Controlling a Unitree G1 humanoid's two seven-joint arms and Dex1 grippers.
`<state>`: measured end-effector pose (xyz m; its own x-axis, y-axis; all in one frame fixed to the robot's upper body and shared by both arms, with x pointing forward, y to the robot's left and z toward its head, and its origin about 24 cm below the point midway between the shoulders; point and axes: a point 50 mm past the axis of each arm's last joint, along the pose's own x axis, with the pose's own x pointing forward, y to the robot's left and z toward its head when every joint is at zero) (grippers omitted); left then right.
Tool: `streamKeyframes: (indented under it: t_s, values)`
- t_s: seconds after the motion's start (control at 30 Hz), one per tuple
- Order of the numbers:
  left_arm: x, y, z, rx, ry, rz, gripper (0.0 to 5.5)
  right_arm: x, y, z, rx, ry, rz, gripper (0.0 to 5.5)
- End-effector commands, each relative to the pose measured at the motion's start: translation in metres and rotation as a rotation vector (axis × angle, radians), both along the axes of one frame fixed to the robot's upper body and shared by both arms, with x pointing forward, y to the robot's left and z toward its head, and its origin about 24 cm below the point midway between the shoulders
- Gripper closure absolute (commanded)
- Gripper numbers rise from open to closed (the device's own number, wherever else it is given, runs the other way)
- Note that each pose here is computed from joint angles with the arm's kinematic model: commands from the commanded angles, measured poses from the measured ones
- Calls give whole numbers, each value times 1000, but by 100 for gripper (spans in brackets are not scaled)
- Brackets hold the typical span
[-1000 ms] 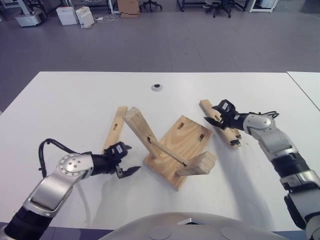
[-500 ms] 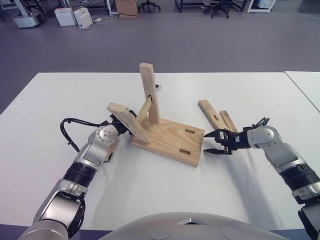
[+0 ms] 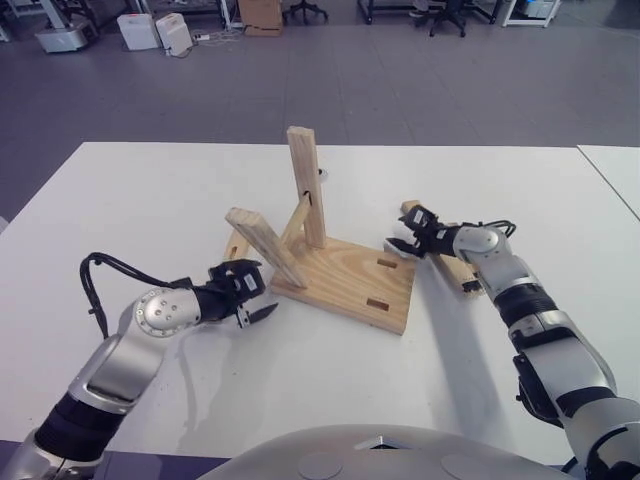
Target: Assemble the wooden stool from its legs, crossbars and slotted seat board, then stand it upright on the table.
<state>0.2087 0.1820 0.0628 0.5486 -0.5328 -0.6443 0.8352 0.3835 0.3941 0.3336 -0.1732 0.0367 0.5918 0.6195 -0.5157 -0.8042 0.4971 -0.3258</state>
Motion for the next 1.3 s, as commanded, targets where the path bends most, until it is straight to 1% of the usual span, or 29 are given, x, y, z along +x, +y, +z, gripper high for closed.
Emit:
streamKeyframes:
  t_s: [0.03,0.1,0.17,0.23,0.3,0.37,0.43,0.47,0.53,0.57,0.63,0.7,0.8,0.97,1.07,1.17,1.3]
  values:
    - [29,-20,-12,70,-121,2,114,-12,-2,-1,-29,28,124,257]
    - [59,-30,-17,133,-247,14,114,-28,-6,-3,-16,41,164,257]
    - [83,-35,-19,120,-323,92,114,-44,-8,-2,8,31,161,257]
    - [94,-35,-21,80,-345,148,114,-57,-3,4,52,7,145,257]
    - [96,-39,-20,5,-341,169,114,-61,-5,13,75,-57,49,257]
    - [92,-38,-17,-41,-343,180,114,-57,-24,33,161,-146,-152,257]
    - [86,-28,-12,-49,-365,204,114,-52,-56,53,297,-200,-378,257]
    - [84,-25,-9,-48,-375,213,114,-51,-71,56,338,-203,-469,257]
    - [80,-20,-2,-84,-390,246,114,-49,-101,46,379,-143,-633,257]
    - [80,-20,2,-109,-394,260,114,-48,-110,40,391,-108,-682,257]
    - [79,-24,10,-156,-404,269,114,-49,-117,25,423,-36,-737,257]
    - [79,-29,16,-183,-415,274,114,-50,-117,10,430,24,-752,257]
    - [75,-36,14,-199,-400,271,114,-48,-110,-4,443,80,-748,257]
    - [71,-42,12,-226,-373,290,114,-50,-94,-8,493,102,-702,257]
    - [68,-42,10,-235,-360,303,114,-53,-88,-12,445,115,-669,257]
    - [66,-39,10,-265,-344,334,114,-58,-91,-20,378,142,-712,257]
    - [63,-36,13,-295,-331,366,114,-65,-96,-29,358,170,-804,318]
